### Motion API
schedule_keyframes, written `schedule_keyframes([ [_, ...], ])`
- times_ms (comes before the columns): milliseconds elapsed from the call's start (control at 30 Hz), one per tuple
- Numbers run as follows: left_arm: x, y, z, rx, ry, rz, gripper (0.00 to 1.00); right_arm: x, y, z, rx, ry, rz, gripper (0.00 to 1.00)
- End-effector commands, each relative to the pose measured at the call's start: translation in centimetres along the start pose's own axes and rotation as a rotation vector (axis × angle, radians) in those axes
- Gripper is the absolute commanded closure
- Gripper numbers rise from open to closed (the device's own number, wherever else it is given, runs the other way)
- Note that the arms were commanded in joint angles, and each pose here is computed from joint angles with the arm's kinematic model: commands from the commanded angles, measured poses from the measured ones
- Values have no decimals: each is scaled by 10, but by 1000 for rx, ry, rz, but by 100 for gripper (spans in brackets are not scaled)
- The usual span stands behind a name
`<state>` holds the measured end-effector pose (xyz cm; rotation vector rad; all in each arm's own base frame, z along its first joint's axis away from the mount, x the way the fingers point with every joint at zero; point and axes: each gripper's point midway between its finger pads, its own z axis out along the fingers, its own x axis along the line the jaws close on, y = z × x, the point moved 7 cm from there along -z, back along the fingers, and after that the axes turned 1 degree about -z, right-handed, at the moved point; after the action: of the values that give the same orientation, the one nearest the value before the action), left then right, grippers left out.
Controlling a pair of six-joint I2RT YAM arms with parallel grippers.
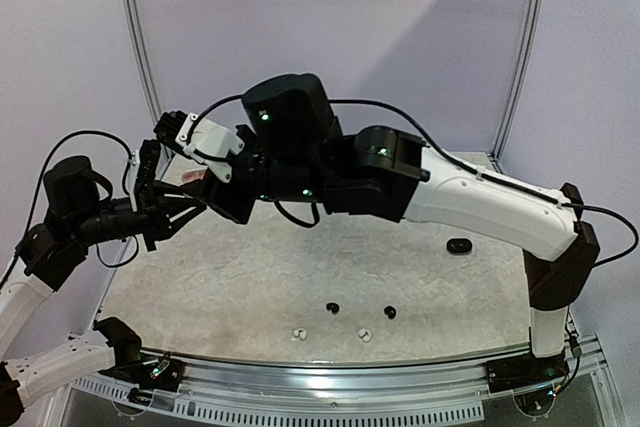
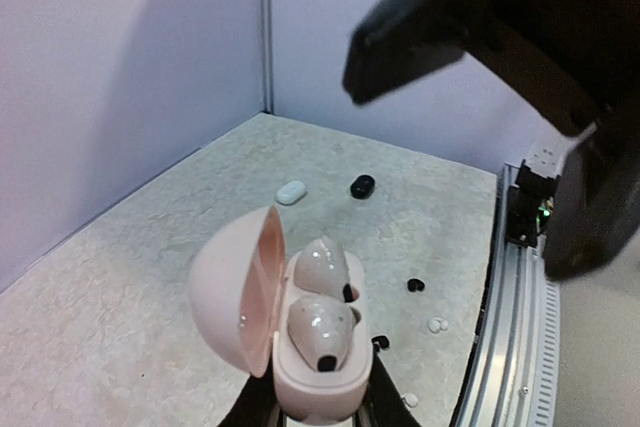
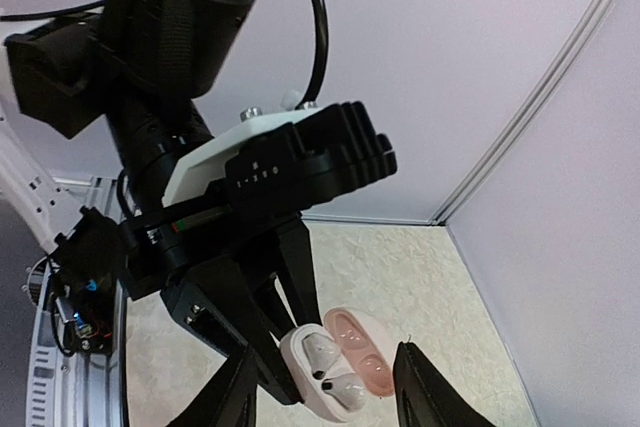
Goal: Insert the wireless bluetooth earbuds into the charging case
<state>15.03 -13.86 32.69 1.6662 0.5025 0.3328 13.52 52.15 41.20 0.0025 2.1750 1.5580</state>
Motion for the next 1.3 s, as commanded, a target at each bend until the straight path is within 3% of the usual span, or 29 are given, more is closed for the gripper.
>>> schedule_keyframes([
  [0,-22,-10,3,40,-243,48,100,5,4,-36,14,199,-48,52],
  [133,-28,-11,4,66,-328,37,100,8,1,-39,8,233,-95,52],
  [333,-32,-10,3,62,-366,74,100,-1,8,-42,-13,164,-33,52],
  [567,-38,-31,-6,146,-384,370,100,-38,-12,-28,76,-97,208,66],
  [767,-33,-24,-8,126,-305,512,100,-20,-40,7,140,-63,301,70],
  [1067,-19,-15,0,119,-175,462,100,23,-43,3,166,156,222,70],
  [1267,-14,-20,4,135,-149,410,100,15,-36,-27,121,125,224,69],
])
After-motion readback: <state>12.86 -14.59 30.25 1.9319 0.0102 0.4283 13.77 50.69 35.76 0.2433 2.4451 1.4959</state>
